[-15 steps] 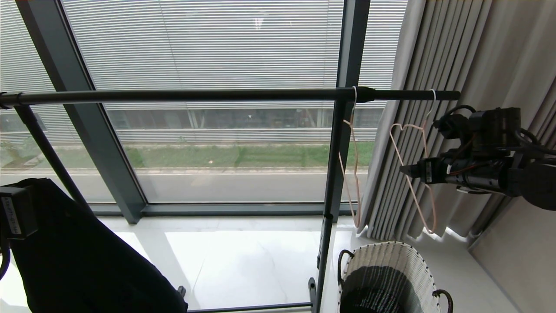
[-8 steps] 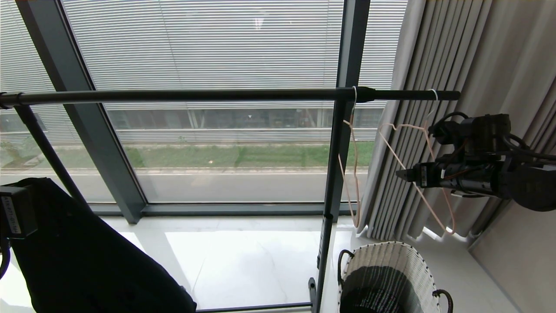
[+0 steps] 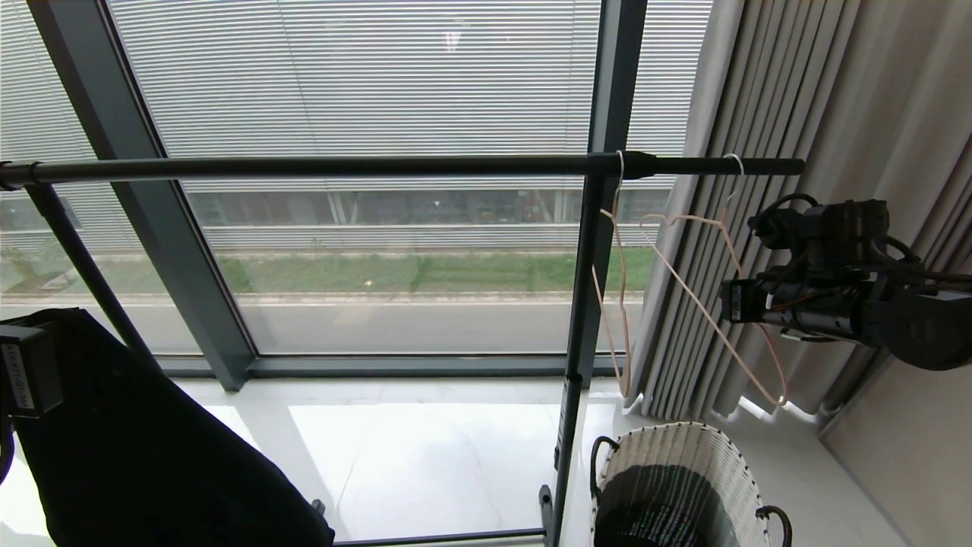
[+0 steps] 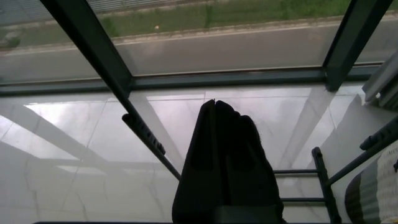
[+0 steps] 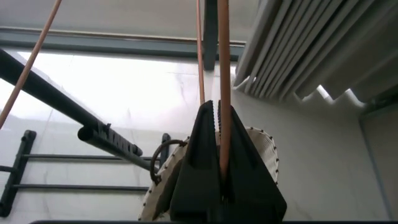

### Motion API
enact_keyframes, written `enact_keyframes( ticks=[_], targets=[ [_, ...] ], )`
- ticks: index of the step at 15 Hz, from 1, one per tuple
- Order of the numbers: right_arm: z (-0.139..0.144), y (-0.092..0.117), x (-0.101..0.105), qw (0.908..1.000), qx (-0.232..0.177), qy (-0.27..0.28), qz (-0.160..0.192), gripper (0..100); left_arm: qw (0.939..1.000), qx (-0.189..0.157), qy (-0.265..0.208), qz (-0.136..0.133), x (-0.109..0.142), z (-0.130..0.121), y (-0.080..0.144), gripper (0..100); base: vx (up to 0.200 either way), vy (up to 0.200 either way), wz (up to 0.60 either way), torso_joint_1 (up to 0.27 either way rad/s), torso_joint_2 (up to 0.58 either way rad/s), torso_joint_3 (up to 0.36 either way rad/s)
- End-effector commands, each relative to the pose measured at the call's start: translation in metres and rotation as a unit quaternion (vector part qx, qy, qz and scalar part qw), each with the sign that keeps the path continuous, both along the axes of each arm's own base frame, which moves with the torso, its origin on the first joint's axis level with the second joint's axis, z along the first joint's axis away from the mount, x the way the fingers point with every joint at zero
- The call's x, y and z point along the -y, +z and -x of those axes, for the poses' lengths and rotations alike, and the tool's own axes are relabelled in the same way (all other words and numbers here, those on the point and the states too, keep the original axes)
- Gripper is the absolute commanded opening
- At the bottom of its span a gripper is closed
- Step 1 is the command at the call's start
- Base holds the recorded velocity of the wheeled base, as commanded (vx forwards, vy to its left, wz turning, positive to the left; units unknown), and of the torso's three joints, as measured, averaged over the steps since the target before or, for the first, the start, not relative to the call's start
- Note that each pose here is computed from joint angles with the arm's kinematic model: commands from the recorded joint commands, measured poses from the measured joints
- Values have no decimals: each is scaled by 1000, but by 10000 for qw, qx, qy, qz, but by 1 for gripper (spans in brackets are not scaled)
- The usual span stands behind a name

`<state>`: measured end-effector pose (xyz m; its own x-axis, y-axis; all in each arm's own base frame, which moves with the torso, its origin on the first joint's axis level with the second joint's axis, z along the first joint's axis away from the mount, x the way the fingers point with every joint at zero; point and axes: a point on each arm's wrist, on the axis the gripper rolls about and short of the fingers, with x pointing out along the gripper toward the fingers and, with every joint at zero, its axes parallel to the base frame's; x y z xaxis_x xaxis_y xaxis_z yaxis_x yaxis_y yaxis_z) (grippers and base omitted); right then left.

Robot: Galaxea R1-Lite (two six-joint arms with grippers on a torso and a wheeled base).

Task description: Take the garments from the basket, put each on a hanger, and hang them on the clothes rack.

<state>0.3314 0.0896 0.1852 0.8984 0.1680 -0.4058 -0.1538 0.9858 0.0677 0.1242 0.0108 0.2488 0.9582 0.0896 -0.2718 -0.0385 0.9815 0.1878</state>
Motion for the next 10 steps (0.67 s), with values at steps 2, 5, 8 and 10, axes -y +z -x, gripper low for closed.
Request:
enact_keyframes(
  ticks=[2,5,8,10],
  targets=[
    [2,2,0,10000,38,4,-14,0,10000,19,2,-5,0,0,0,0,0,0,0,0,0,0],
    [4,7,1,9999,132,-2,-54,0,10000,42,2,-7,0,2,1,0,0,0,0,0,0,0],
    [10,22,0,9979,494,-83,-398,0,10000,73,-3,0,0,4,1,0,0,0,0,0,0,0],
    [24,32,0,9969,646,-18,-447,0,10000,81,-3,0,0,5,1,0,0,0,0,0,0,0]
  ],
)
